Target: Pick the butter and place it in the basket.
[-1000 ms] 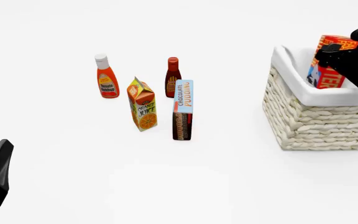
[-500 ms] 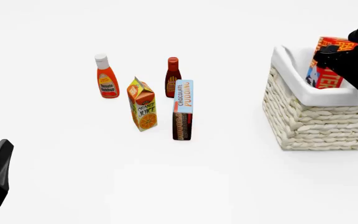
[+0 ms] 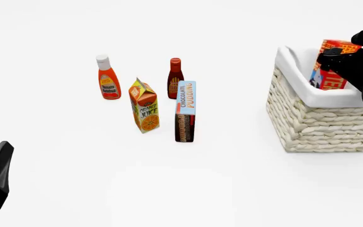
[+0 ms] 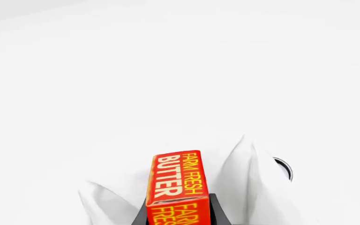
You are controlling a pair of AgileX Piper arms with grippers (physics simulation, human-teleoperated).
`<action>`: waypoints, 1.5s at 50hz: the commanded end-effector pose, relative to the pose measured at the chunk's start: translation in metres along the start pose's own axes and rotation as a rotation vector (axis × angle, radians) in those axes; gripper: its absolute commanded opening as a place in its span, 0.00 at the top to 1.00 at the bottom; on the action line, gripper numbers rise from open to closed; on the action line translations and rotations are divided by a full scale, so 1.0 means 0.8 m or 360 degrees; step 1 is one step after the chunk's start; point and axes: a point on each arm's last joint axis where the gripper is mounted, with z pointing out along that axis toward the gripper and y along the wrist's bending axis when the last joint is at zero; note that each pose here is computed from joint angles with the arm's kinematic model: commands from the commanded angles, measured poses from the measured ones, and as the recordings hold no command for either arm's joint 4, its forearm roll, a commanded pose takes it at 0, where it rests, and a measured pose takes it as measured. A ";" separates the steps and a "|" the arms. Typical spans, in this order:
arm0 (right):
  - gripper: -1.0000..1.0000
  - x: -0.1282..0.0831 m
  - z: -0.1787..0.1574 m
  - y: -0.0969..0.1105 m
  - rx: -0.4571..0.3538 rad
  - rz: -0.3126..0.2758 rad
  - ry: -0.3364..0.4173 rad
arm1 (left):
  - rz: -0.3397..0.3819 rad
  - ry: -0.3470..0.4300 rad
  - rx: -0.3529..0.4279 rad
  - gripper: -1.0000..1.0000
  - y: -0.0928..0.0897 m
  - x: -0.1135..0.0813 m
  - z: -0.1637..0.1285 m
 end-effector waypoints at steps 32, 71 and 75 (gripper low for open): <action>0.00 -0.013 -0.005 -0.001 0.0001 0.0030 -0.0057 | 0.0000 0.0000 0.0000 0.00 0.000 0.000 0.000; 0.00 -0.068 -0.060 0.014 -0.0043 -0.0017 -0.0176 | 0.0000 0.0000 0.0000 0.00 0.000 0.000 0.000; 0.00 -0.077 -0.070 0.017 -0.0052 -0.0028 -0.0196 | 0.0000 0.0000 0.0000 0.00 0.000 0.000 0.000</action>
